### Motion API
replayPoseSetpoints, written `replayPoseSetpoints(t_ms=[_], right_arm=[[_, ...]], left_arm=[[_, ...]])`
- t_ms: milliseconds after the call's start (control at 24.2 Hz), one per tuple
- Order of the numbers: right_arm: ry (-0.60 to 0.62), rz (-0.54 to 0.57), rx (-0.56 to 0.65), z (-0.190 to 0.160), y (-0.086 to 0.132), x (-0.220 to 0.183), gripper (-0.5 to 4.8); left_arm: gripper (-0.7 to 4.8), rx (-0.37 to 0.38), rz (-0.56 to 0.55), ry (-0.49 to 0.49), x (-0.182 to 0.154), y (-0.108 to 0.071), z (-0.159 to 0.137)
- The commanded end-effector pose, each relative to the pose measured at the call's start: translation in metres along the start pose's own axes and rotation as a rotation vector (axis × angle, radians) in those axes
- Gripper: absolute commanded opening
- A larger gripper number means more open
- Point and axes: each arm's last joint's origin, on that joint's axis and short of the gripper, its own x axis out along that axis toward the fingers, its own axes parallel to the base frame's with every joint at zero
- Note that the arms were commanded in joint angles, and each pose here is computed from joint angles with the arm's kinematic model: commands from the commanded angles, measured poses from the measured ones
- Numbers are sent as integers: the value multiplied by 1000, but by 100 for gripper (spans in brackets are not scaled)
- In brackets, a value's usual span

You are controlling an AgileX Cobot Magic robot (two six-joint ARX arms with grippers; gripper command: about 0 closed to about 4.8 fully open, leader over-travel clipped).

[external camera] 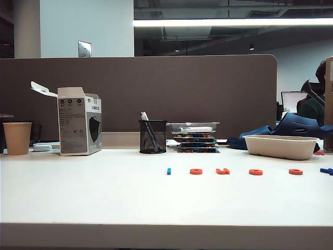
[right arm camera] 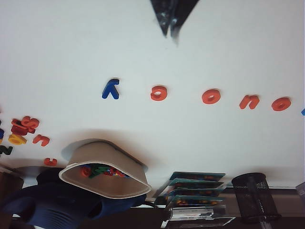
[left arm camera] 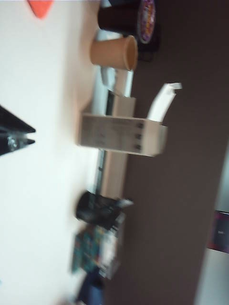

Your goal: Select the appropriate letters from the row of letter magnets placed on the table to arrange into the word "cool".

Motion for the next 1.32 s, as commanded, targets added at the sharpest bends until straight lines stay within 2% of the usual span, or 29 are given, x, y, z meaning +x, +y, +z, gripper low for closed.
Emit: replayPoseSetpoints(t_ms=[41,124,330,412,454,577,660,742,866,1031,1113,1320], right_arm=[[-17,2,-5,0,0,1,-1],[-17,3,-5,0,0,1,-1],[-17,3,-5,0,0,1,-1],[-17,3,-5,0,0,1,-1],[-17,2,-5,0,0,1,-1],[-17,1,-5,0,0,1,-1],[-17,-8,-5,0,0,1,-1],[-17,-25,-4,0,-1,1,-1],[-16,-31,-4,0,-1,0,-1],[-14,-51,-4,0,-2,0,-1],[-10,-52,-3,0,-2,0,-1],[-10,-51,-3,0,-2,0,-1]], left_arm=[[-5,-36,-62,51,-10,-7,32],[-5,-42,-134,105,-27,-17,73],[-5,-53,-227,145,-42,-30,138],[-5,-77,-305,234,-40,-40,185],[-5,-98,-339,320,-34,-45,206],[-5,-154,-364,495,-18,-51,239],[-5,-181,-364,555,-11,-54,252],[-5,-214,-390,575,-3,-58,262],[-5,-200,-405,593,8,-66,269],[-5,-191,-474,685,26,-86,264],[-5,-192,-488,760,40,-106,254],[-5,-271,-470,816,67,-130,243]])
